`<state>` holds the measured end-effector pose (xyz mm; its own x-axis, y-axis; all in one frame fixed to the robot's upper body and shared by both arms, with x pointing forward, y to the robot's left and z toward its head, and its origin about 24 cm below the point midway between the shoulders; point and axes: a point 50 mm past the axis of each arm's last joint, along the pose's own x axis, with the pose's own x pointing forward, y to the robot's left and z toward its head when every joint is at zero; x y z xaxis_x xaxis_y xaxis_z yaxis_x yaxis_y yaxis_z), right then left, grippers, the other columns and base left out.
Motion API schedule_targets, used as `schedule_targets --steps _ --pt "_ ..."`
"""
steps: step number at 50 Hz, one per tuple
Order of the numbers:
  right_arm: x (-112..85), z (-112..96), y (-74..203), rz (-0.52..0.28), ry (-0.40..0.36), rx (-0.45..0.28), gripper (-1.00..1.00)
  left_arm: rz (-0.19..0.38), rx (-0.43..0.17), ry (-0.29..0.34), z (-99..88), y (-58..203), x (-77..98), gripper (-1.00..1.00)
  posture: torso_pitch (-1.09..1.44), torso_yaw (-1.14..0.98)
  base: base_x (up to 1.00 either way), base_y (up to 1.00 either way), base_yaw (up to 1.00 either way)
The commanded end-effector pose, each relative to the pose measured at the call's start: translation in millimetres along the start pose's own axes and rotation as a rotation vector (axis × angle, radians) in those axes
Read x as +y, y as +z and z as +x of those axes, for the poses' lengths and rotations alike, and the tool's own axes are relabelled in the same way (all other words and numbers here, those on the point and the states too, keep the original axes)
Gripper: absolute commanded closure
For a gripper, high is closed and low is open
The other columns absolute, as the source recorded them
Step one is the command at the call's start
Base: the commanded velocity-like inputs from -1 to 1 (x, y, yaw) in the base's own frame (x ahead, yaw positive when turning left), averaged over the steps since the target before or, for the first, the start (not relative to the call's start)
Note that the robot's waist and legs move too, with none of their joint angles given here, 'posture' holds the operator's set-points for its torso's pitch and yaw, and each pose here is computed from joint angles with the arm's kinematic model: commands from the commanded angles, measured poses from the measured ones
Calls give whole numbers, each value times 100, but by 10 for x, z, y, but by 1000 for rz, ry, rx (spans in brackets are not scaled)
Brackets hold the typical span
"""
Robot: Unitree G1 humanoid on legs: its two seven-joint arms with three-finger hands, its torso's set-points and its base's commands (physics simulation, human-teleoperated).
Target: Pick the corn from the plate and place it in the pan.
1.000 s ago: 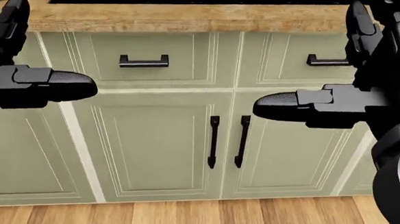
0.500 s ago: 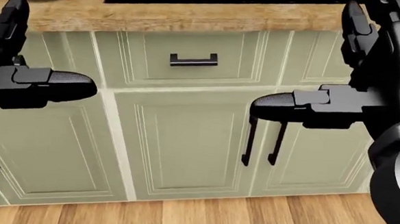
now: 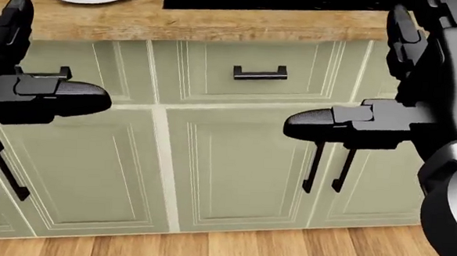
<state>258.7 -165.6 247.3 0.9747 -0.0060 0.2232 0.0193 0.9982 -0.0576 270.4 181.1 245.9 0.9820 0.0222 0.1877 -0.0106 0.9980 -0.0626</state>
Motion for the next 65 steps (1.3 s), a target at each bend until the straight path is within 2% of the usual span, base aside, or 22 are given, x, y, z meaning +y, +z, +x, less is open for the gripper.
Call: schedule_targets --steps 1,65 --pt "-20 -10 114 -6 -15 -70 -100 -3 -79 -17 -15 136 -33 -100 0 0 23 15 0" --pt "10 -14 113 -8 -7 -65 -100 0 -74 -21 -26 147 -44 -100 0 0 26 13 0"
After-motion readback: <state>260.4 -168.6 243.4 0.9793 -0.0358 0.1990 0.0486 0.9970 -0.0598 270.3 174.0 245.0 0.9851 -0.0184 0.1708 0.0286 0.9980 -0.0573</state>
